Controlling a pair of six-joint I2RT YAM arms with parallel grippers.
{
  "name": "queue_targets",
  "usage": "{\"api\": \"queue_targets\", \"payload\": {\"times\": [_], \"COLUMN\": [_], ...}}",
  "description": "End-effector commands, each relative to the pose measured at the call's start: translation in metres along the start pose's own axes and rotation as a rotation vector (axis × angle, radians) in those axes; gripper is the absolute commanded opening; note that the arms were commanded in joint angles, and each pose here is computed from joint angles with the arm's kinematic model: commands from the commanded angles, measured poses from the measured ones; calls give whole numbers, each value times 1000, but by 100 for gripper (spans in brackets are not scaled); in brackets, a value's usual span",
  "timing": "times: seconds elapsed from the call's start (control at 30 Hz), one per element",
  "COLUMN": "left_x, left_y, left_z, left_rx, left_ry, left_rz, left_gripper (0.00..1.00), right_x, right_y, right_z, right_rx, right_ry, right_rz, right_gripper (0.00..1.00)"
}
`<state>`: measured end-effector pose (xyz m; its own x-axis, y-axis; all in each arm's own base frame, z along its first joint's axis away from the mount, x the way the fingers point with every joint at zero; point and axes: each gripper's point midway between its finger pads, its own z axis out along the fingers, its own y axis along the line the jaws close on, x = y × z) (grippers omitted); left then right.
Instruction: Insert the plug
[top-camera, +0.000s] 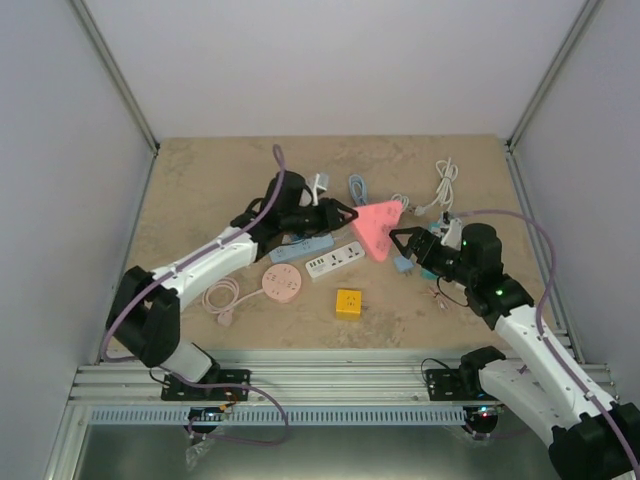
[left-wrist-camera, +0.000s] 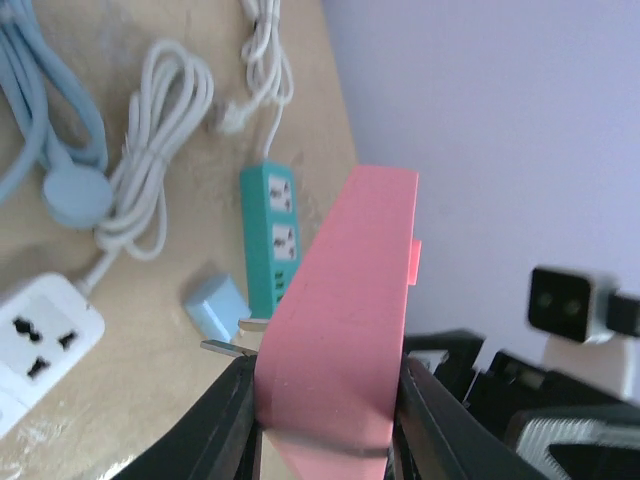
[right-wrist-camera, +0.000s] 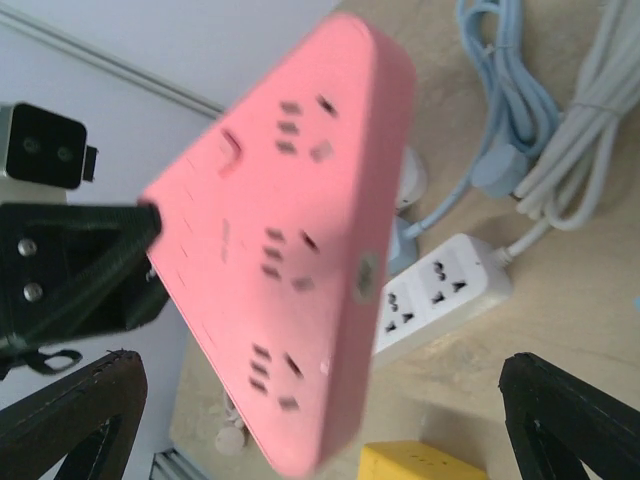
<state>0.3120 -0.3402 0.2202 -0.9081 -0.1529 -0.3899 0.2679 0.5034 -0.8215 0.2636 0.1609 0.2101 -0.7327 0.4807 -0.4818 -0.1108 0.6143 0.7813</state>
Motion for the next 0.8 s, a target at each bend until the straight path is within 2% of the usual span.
{"api": "queue_targets", "payload": {"times": [0.0, 0.27, 0.4, 0.53, 0.77], "left_x": [-44, -74, -79, -78, -75], "left_y": [-37, -83, -102, -105, -106], "left_z": [-35, -76, -91, -97, -97], "left_rx": [130, 361, 488, 534, 528], "left_ry": [-170, -320, -342, -331, -307], "left_rz": [-30, -177, -265, -340, -360], "left_gripper": [15, 15, 15, 15, 16], "right_x": [-7, -23, -26, -34, -45], "right_y": [36, 99, 119, 142, 149], "right_z": [-2, -2, 2, -5, 5], "right_rx": [-144, -395, -460, -572, -569], "right_ry": [6, 28, 51, 20, 19], "right_rz": [-38, -13, 19, 67, 150], "right_gripper": [98, 98, 98, 96, 78]}}
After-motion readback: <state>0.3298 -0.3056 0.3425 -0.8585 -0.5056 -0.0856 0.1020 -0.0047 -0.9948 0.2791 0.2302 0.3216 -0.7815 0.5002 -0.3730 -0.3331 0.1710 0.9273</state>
